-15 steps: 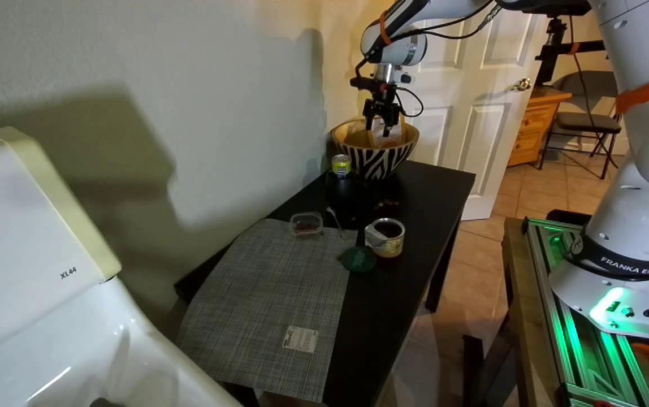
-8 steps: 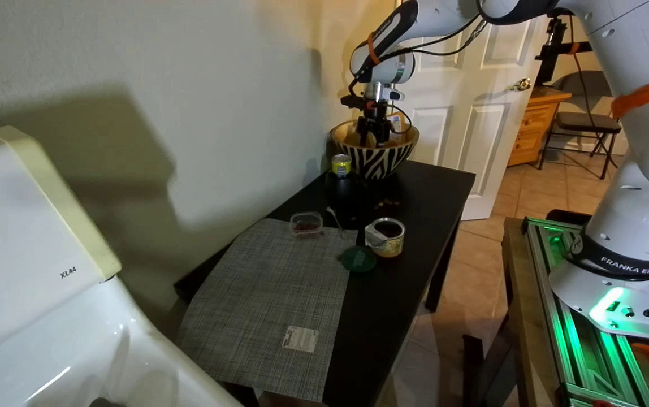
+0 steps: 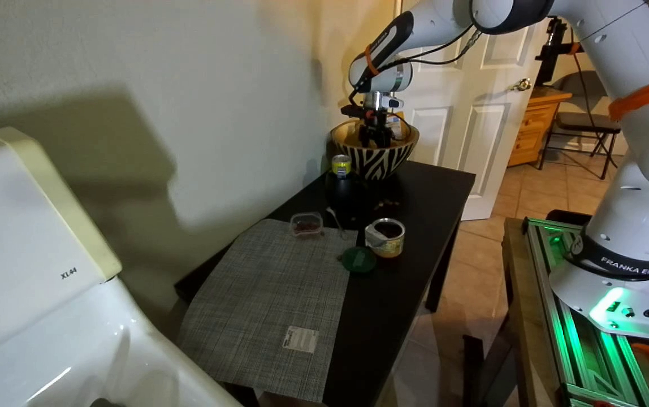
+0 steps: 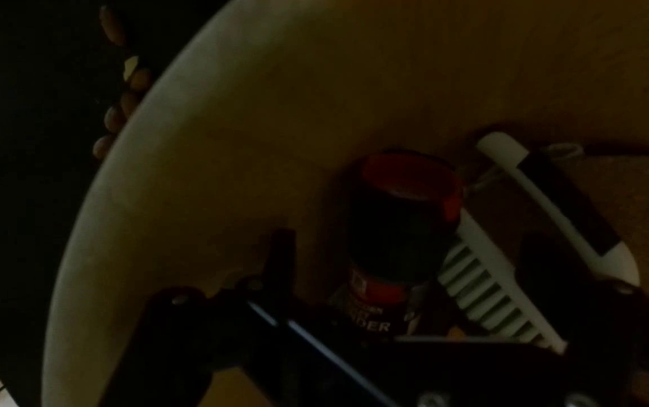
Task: Move the spice bottle from the bowl to the towel
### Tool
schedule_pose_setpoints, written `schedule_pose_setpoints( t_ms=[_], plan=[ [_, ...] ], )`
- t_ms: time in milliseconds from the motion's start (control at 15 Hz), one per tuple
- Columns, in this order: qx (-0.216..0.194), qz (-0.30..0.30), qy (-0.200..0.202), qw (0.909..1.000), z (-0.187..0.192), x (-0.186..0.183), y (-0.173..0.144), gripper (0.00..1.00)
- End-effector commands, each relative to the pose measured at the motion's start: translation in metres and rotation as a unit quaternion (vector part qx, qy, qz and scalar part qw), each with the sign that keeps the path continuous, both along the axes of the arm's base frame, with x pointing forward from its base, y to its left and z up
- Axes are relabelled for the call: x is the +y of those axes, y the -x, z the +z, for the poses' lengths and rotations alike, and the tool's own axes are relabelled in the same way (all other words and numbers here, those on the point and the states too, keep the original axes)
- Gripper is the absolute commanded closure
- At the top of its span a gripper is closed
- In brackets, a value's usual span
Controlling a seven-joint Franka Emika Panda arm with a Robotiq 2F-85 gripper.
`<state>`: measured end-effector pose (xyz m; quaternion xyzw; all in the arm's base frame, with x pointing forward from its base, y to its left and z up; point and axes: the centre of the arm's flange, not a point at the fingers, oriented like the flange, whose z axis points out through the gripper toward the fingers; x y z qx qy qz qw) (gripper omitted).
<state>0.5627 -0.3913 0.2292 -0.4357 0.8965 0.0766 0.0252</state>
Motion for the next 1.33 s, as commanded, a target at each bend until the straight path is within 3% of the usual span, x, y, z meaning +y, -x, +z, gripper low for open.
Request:
schedule_pose_setpoints(
  t_ms=[0,333,400,467,533,933,1067,1267],
  plan=[
    [0.029,-0.005,0.007,0.9995,-0.012,0.002,-0.006,0.00],
    [0.021,0.005,0.009,0.9997,-0.014,0.006,-0.009,0.01],
    [0.018,0.008,0.008,0.9998,-0.014,0.007,-0.009,0.08],
    [0.015,0.012,0.007,0.9998,-0.014,0.008,-0.009,0.26],
    [0.014,0.015,0.006,0.9998,-0.013,0.009,-0.010,0.30],
    [0.005,0.031,-0.002,0.9995,-0.003,0.020,-0.010,0.77],
    [-0.008,0.035,-0.002,0.9993,0.015,0.019,-0.001,0.77],
    [-0.064,0.048,-0.010,0.9967,0.070,0.015,0.026,0.77]
  ],
)
